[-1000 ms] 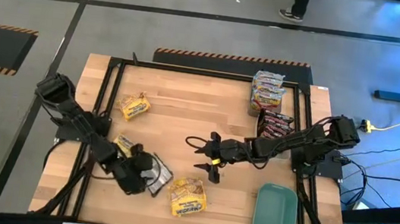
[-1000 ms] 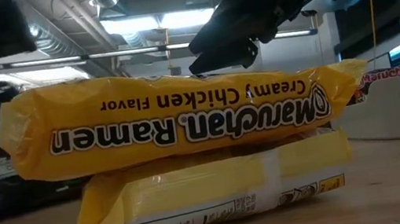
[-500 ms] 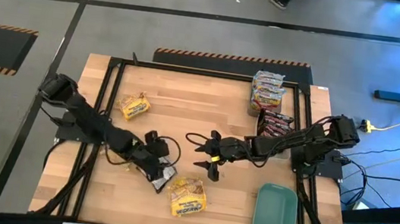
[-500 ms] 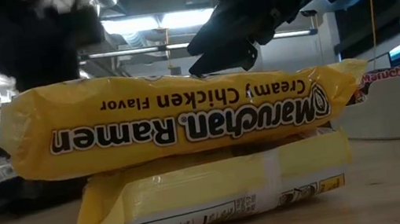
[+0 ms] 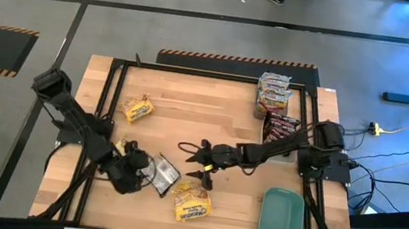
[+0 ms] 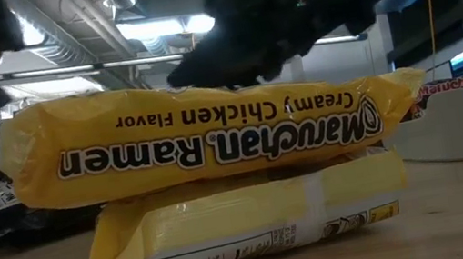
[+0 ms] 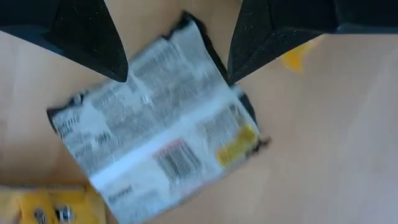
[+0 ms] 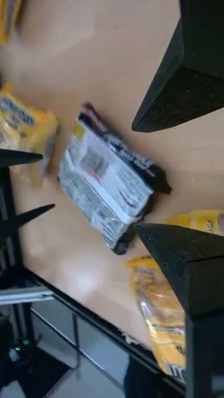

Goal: Sort Maruchan noodles
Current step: Put the black noodle pack into the gray bin

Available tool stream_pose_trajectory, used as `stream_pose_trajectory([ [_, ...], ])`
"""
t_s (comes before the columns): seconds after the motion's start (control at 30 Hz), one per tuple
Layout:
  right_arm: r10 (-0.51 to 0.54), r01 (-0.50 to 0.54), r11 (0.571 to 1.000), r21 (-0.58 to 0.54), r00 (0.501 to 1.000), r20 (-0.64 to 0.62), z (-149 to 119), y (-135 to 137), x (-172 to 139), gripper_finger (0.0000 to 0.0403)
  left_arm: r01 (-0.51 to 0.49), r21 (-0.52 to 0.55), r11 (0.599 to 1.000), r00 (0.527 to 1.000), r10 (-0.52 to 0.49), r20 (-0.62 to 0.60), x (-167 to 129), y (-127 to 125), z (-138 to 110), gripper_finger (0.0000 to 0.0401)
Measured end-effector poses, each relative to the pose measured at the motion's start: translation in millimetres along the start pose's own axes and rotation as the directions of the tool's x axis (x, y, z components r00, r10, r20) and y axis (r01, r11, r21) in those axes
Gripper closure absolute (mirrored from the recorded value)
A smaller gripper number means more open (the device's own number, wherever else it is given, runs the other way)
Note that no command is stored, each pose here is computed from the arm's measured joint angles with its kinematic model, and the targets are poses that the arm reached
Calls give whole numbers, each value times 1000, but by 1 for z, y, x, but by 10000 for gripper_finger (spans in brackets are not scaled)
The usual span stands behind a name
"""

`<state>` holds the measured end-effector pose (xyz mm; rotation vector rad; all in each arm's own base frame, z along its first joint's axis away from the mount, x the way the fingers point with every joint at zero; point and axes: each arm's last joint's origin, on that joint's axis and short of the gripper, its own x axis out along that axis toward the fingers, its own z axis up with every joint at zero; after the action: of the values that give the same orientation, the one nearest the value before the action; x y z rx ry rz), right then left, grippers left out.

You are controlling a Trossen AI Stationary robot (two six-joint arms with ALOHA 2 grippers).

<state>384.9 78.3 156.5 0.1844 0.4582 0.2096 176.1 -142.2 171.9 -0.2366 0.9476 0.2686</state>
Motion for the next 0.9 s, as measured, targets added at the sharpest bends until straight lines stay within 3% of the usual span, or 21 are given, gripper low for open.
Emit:
stream_pose_trajectory([
  [0.2, 8, -9, 999, -41, 1000, -24, 9, -1, 37, 166, 105, -18, 994, 992, -104, 75, -5, -14, -16, 130],
  [0.43, -107, 96, 991, -97, 987, -119, 19, -13, 76, 166, 133, -16, 991, 988, -132, 80, -7, -18, -19, 130],
  [0.67, -182, 166, 981, -105, 969, -167, 15, -26, 87, 166, 152, -12, 988, 985, -150, 82, -9, -20, -20, 130],
  [0.9, -236, 213, 969, -123, 948, -215, 10, -28, 85, 166, 148, 99, 984, 982, -158, 103, -9, -21, -17, 130],
])
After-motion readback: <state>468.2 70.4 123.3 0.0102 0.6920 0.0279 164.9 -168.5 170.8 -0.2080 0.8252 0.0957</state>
